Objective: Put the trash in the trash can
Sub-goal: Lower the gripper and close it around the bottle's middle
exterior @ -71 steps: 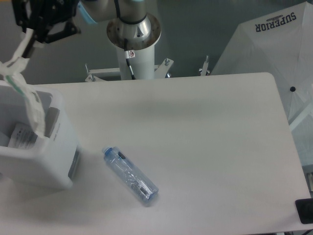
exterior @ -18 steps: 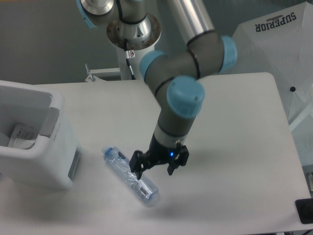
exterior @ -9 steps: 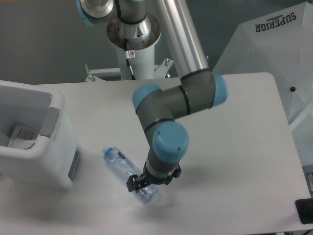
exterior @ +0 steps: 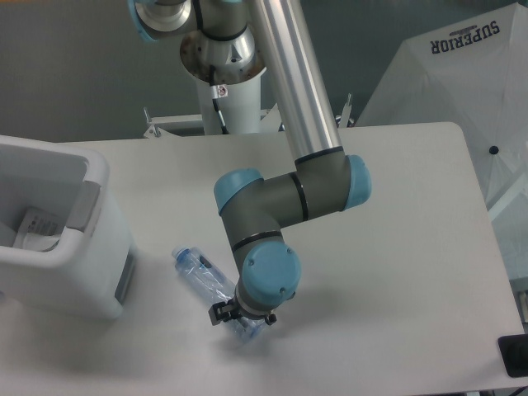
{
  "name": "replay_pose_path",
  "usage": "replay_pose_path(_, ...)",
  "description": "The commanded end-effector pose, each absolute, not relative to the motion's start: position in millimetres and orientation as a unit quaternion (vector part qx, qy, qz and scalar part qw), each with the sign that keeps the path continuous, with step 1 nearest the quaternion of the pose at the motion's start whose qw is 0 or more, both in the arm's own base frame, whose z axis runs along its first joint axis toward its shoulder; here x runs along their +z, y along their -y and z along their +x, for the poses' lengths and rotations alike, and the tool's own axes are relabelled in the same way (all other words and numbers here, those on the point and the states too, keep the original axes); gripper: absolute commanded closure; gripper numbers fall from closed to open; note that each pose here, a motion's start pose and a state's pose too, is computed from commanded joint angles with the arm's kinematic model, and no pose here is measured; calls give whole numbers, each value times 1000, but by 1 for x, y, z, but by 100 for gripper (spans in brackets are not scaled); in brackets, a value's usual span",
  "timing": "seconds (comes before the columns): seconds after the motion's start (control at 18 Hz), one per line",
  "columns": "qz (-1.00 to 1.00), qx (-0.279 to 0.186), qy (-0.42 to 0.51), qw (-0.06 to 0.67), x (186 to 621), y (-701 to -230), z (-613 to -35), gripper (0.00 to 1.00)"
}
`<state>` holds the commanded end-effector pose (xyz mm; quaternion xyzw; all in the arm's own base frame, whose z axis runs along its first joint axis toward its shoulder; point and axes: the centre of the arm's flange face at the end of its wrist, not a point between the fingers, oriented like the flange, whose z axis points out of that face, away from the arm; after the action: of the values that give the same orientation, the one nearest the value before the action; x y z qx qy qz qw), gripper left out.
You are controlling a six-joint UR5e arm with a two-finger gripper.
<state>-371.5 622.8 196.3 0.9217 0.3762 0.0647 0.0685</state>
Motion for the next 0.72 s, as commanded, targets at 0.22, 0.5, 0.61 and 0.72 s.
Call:
replay_pose_path(0.22,923,65,-373,70,191,-629,-368,1)
replay_pose_path(0.5,923,65,-372,71,189,-630,-368,31)
replay_pose_path(0.61,923,65,-372,71,189,-630,-368,39)
replay_pose_path(0.72,923,64,-372,69,190,-631,-368,43)
